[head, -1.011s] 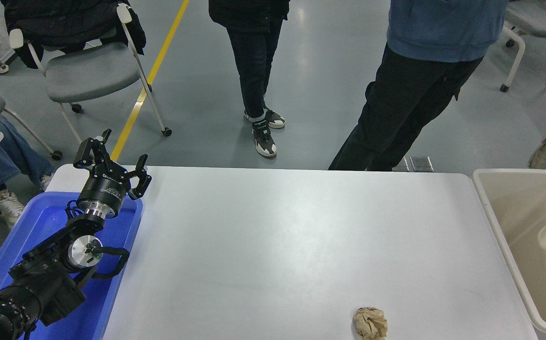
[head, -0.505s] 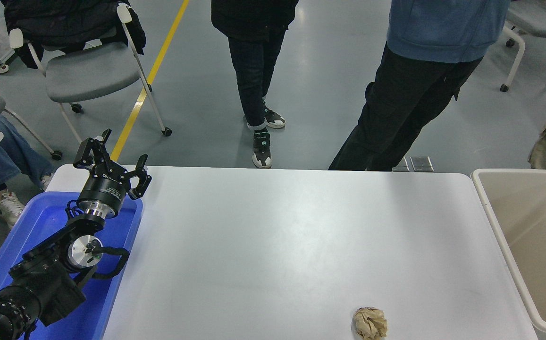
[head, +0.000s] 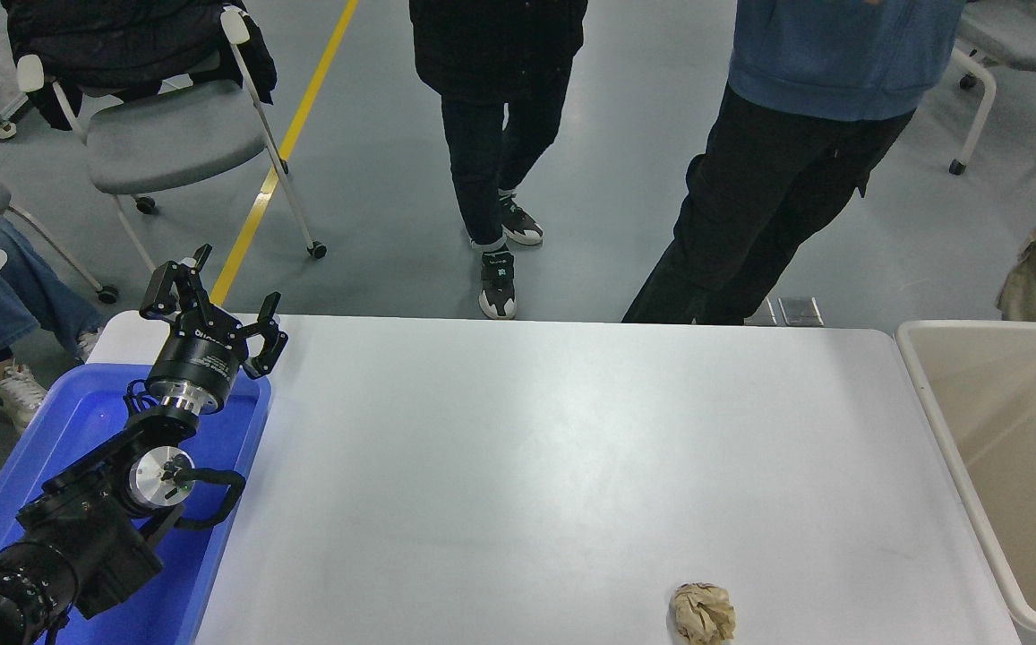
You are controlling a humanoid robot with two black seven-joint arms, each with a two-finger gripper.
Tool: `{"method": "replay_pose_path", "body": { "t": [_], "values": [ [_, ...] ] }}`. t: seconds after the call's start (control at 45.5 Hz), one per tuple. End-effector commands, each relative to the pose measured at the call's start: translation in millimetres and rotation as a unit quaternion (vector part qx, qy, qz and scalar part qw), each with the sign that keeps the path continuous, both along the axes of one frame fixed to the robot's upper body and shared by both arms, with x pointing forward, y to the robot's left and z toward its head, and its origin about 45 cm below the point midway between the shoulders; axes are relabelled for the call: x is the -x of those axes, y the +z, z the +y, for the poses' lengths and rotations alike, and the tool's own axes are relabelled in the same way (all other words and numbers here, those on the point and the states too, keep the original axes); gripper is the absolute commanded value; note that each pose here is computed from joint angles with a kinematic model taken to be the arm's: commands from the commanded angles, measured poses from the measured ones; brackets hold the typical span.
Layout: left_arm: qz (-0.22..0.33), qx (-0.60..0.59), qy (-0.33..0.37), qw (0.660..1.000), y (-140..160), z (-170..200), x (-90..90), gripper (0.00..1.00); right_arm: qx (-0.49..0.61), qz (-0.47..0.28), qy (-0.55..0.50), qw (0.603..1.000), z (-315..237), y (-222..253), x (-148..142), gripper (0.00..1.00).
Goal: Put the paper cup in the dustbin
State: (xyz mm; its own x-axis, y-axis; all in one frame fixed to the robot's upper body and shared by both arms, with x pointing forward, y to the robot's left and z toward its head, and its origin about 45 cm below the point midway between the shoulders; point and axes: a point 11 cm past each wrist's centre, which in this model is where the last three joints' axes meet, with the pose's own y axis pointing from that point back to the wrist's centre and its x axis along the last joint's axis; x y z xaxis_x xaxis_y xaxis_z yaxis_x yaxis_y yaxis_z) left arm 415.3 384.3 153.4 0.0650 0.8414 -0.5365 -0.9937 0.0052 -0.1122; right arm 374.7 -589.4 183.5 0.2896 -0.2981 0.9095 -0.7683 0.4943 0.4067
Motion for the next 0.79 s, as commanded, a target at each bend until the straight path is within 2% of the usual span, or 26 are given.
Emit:
{"method": "replay_pose_path", "body": {
  "t": [0.0, 0.154, 0.33, 0.527, 0.769],
  "values": [
    [0.0, 0.0, 0.0, 1.0, 0, 0, 0.2, 1.0, -0.068, -0.071, -0.03, 0.995, 2, 17, -12, 0.99],
    [0.0, 0.0, 0.0, 1.0, 0, 0, 0.2, 1.0, -0.187, -0.13, -0.053, 0.972, 10, 19, -17, 0.99],
    [0.0, 0.0, 0.0, 1.0, 0, 0, 0.2, 1.0, -0.308, -0.209, -0.066, 0.926, 25, 33, -24, 0.99],
    [0.0, 0.0, 0.0, 1.0, 0, 0, -0.3, 1.0, -0.442, -0.287, -0.055, 0.848, 61, 49, -36, 0.99],
    [-0.001, -0.001, 0.0, 1.0, 1, 1, -0.2, 1.0, -0.54, -0.359, -0.033, 0.76, 104, 44, -38, 0.99]
  ]
}}
